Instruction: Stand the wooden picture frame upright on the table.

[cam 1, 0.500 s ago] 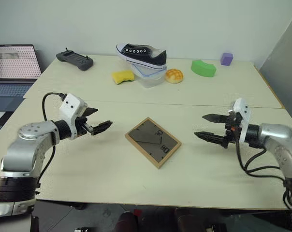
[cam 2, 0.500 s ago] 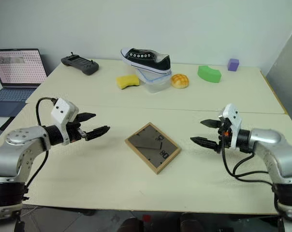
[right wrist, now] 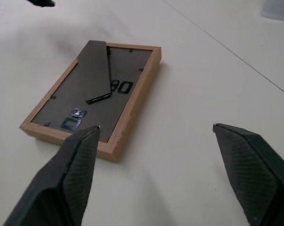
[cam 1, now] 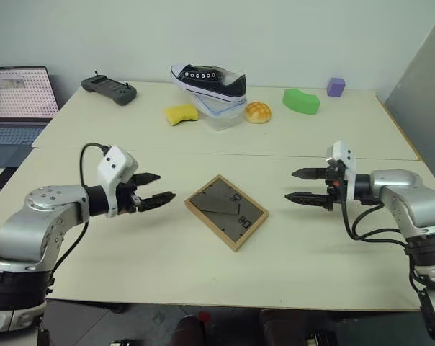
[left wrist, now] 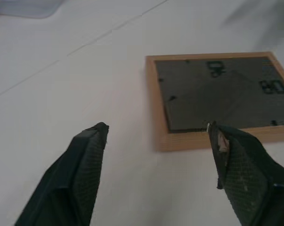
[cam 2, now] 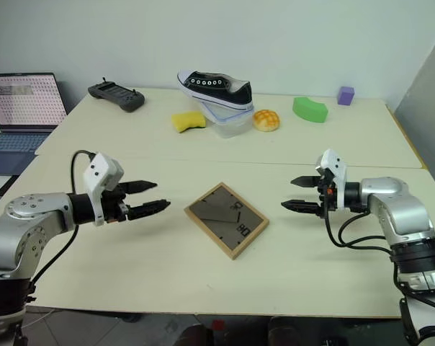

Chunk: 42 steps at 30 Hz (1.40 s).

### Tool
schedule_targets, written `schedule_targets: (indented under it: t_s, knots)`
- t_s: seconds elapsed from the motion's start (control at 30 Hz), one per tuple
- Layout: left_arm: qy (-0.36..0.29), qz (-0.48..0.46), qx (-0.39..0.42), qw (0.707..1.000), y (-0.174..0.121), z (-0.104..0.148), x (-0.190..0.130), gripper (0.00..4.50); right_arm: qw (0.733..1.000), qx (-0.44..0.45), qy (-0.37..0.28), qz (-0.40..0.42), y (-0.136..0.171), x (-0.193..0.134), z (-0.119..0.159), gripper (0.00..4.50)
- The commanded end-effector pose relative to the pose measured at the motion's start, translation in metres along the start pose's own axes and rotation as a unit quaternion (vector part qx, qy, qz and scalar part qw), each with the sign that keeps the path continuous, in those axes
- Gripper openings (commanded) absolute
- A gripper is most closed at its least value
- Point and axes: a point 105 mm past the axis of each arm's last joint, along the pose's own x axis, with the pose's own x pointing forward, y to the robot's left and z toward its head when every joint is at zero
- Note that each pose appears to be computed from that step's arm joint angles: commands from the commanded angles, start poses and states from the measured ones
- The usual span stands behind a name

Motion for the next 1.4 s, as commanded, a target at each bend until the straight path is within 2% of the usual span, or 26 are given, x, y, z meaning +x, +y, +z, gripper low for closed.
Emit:
schedule_targets:
  t_s: [0.03,0.13,0.33,0.43,0.6,0.7,0.9,1.13,1.23,1.4]
  knots:
    - [0.009,0.026,-0.008,1.0,-0.007,-0.008,-0.002,2.62,0.998,-0.034,-0.014,-0.057,-0.024,0.015,0.012,2.95]
    - [0.009,0.047,-0.024,0.999,-0.019,-0.015,0.005,1.9,0.997,-0.034,-0.014,-0.064,-0.025,0.03,0.01,2.12]
    - [0.006,0.088,-0.052,0.995,-0.034,-0.034,0.032,0.78,0.997,-0.026,-0.001,-0.074,-0.018,0.056,-0.013,0.84]
    - [-0.006,0.097,-0.068,0.993,-0.038,-0.033,0.045,0.06,0.997,-0.027,-0.003,-0.068,-0.006,0.067,-0.02,0.02]
    - [-0.008,0.086,-0.061,0.994,-0.044,-0.032,0.062,0.03,0.999,-0.032,-0.004,-0.036,0.022,0.077,-0.024,0.0]
    - [-0.009,0.064,-0.046,0.997,-0.047,-0.025,0.077,0.03,1.0,-0.027,-0.004,0.008,0.049,0.074,-0.022,0.0]
    - [-0.021,0.044,-0.02,0.999,-0.049,-0.012,0.099,0.03,1.0,-0.015,-0.003,0.022,0.072,0.065,-0.017,0.0]
    - [-0.024,0.032,0.007,0.999,-0.051,-0.008,0.113,0.03,1.0,0.003,0.011,0.018,0.078,0.056,-0.021,0.0]
    - [-0.021,0.034,0.014,0.999,-0.05,-0.009,0.114,0.03,1.0,0.003,0.024,-0.007,0.069,0.051,-0.027,0.0]
    - [-0.014,0.054,-0.003,0.998,-0.028,-0.011,0.083,0.03,0.996,-0.012,0.046,-0.073,0.042,0.033,-0.034,0.0]
